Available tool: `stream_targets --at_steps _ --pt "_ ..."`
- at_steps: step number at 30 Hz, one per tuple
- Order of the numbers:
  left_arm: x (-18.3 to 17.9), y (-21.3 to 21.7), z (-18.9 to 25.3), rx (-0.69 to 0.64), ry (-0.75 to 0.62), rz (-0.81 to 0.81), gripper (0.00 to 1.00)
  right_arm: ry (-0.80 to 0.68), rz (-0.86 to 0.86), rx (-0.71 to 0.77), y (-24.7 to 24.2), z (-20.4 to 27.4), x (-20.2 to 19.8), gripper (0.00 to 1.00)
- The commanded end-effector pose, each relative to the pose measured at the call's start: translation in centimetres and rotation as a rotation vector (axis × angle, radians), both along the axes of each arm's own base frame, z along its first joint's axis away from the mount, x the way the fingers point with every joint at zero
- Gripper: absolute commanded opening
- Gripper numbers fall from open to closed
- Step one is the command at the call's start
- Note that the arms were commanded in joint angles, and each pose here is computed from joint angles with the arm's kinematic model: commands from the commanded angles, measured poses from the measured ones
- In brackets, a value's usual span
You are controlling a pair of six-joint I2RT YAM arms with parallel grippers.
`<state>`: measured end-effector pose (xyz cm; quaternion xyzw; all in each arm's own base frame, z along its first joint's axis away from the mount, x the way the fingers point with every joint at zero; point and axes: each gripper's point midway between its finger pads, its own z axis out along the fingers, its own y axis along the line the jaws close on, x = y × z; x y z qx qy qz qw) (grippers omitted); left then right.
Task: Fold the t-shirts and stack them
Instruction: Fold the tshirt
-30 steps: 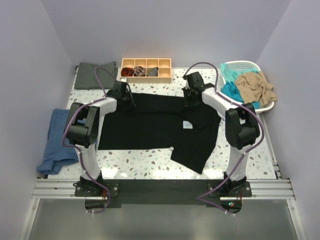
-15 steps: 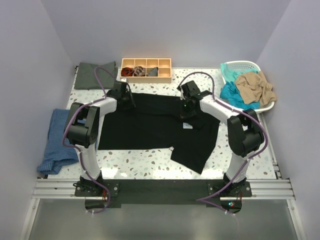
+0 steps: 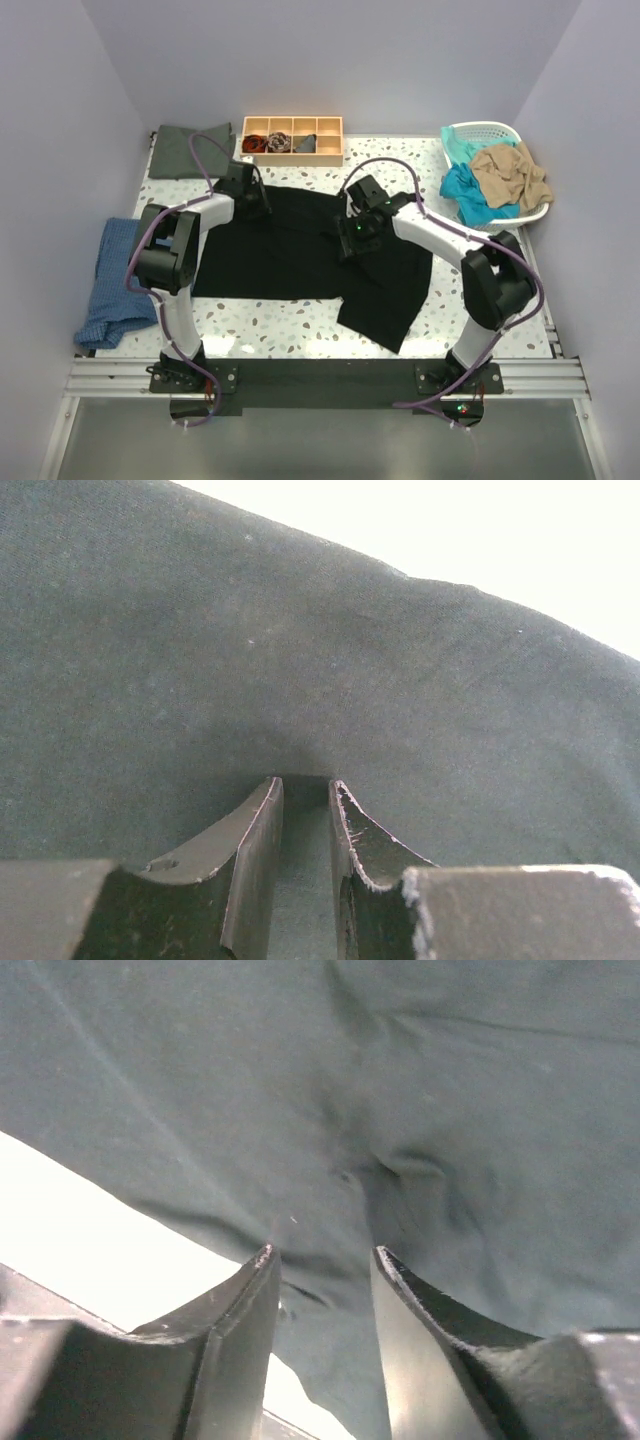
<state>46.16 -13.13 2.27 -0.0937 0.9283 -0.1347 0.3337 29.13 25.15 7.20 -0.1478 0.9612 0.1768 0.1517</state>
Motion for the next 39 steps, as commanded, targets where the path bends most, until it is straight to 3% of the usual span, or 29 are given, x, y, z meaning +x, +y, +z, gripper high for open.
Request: stream_targets --at_steps 1,7,15,19,29,35,39 --pt "0.4 -0.4 -0.1 -0.005 0.007 -0.009 0.3 -0.16 -0.085 -0.08 -3.1 4.3 1.3 0.52" --pt "0.7 -0.1 1.4 0.001 -0.035 0.004 0.3 -0.324 -0.253 -0.197 -7.8 5.0 5.2 0.6" --pt "2.0 0.6 2.7 0.02 -0.11 0.013 0.31 -0.243 -0.365 -0.182 -11.6 -0.8 11.8 0.58" --pt "1.8 2.8 1.5 0.074 -0.076 0.071 0.31 -0.197 -0.428 -0.232 -13.3 -4.2 13.8 0.58" --pt "-0.1 4.9 -1.1 0.154 0.015 0.118 0.31 -0.122 -0.674 -0.365 -22.8 -7.2 18.3 0.57" --pt "-0.1 5.0 -1.9 0.165 0.032 0.116 0.31 -0.145 -0.605 -0.271 -22.0 -6.6 21.3 0.59" --pt "1.7 3.1 1.1 0.085 -0.085 0.042 0.31 -0.234 -0.52 -0.093 -19.1 -3.0 23.3 0.66"
